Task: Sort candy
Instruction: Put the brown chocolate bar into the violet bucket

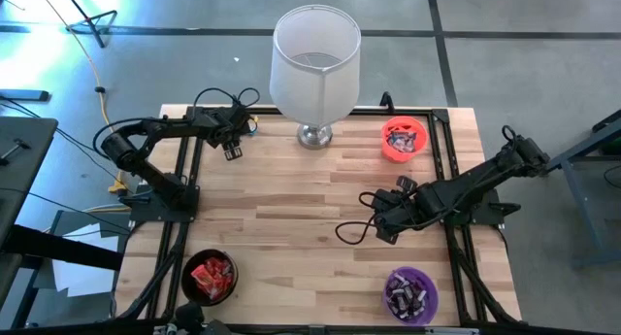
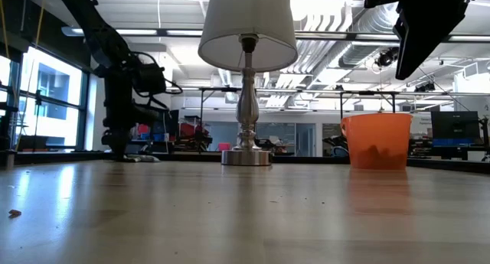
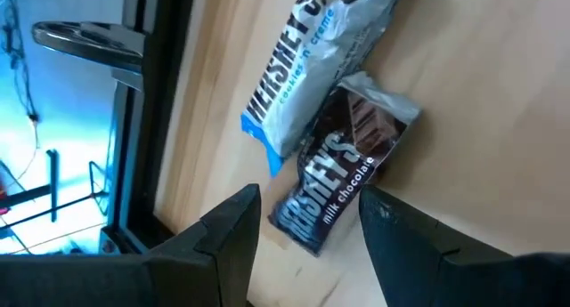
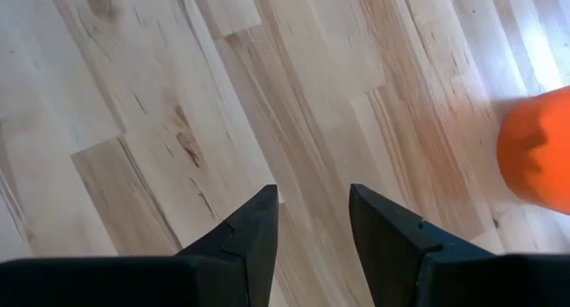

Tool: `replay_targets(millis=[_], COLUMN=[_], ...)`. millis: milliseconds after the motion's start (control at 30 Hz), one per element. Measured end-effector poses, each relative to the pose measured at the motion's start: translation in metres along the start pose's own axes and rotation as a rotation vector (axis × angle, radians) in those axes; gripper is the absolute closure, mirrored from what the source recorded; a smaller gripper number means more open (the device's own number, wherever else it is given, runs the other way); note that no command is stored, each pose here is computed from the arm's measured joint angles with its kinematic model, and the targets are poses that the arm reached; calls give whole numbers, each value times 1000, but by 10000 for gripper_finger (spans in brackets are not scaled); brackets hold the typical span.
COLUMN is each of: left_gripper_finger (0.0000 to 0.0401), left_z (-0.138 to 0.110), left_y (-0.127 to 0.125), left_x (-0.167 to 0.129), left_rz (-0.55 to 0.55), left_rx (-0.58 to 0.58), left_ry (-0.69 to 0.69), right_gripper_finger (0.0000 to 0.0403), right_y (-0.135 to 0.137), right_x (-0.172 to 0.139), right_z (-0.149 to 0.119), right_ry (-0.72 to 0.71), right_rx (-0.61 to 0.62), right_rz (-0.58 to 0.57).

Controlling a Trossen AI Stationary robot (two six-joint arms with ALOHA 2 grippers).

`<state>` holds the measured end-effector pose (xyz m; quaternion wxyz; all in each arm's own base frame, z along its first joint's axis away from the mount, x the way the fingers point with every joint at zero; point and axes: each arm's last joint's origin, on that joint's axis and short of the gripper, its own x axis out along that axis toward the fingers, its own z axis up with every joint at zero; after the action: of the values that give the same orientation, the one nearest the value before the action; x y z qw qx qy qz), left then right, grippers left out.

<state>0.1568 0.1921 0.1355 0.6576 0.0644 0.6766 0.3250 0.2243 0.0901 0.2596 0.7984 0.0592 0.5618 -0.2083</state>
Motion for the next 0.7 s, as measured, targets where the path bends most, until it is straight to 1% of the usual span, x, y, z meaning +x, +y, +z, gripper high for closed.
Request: replay_targets(millis=[200,300,400,533,633,700], left_gripper_finger=[221,225,238,279,327,364], left_z=[3,3,3,3,3,4], left_y=[2,2,2,2,3,4], left_x=[4,4,4,4,4,4], left_rz=[14,14,15,17,19,19], left_rx=[-50,-49,-40,1,35,36], left_ry=[-20,-20,-19,-19,-18,-23], right_gripper_finger=[268,268,268,268,268,268], right_y=[0,0,0,0,0,0], right_x=[0,0,0,0,0,0], right_z=[0,0,0,0,0,0], right_ry=[1,1,-1,-7,-7,-7], right_rx=[-4,-3,-2,0,0,0], right_rz=[-1,-1,-2,-8,-8,-8])
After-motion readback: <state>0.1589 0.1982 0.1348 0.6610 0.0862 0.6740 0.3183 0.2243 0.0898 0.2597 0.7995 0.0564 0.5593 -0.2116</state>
